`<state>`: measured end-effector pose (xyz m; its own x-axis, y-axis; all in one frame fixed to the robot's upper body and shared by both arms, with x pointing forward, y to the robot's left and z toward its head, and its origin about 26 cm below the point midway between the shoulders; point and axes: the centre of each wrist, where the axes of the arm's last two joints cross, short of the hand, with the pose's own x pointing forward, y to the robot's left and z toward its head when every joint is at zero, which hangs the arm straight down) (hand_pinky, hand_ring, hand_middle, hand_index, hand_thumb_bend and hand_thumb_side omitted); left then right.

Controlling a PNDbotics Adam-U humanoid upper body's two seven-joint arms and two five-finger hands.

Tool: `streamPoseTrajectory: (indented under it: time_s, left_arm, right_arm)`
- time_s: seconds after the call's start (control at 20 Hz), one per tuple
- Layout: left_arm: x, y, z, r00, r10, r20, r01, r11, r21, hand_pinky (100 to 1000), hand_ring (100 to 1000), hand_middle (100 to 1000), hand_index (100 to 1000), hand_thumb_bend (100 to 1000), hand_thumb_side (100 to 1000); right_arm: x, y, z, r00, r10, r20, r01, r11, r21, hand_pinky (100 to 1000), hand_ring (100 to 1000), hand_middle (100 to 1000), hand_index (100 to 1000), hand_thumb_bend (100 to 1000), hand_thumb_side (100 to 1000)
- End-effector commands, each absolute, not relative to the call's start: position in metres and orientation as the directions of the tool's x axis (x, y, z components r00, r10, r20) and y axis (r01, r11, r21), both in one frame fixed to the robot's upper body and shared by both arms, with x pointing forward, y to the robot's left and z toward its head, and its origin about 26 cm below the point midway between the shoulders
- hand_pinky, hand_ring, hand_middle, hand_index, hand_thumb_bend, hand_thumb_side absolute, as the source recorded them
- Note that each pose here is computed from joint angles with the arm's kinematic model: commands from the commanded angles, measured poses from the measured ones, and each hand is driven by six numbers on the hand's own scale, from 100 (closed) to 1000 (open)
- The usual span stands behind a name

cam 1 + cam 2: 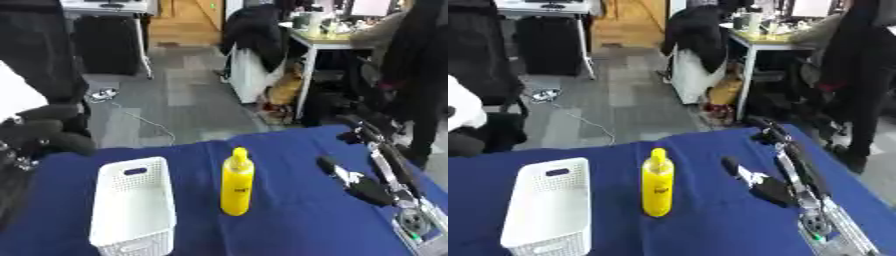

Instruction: Pick up objects on the table and place them in the box.

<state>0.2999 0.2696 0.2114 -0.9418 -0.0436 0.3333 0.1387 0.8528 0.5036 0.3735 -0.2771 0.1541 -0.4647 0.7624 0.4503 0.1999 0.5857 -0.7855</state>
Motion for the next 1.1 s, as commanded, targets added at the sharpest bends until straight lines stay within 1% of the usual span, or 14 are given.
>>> streamPoseTrajectory:
  time_s: [0.05, 0.6, 1.1]
  left_arm:
    - [0.299, 0.269, 0.221, -0.951, -0.039, 0.307, 0.132, 0.846, 0.517, 695, 612, 863, 879, 236, 887]
    - [0.3, 0.268, 0.223, -0.953, -0.029, 0.303, 0.137, 0.847, 0.513, 696, 613, 863, 878, 237, 885]
    - [0.3, 0.266, 0.225, -0.954, -0.02, 0.298, 0.143, 0.846, 0.514, 696, 613, 864, 879, 238, 885]
  right_arm:
    - [0.38, -0.277, 0.163, -0.479, 0.752, 0.452, 0.19, 0.592, -0.784, 738, 725, 870, 964, 708, 835]
    - [0.397, -0.269, 0.161, -0.472, 0.773, 0.424, 0.187, 0.558, -0.809, 744, 728, 864, 952, 699, 839]
    - [0.409, -0.248, 0.151, -0.477, 0.778, 0.409, 0.133, 0.524, -0.842, 744, 729, 863, 951, 679, 875]
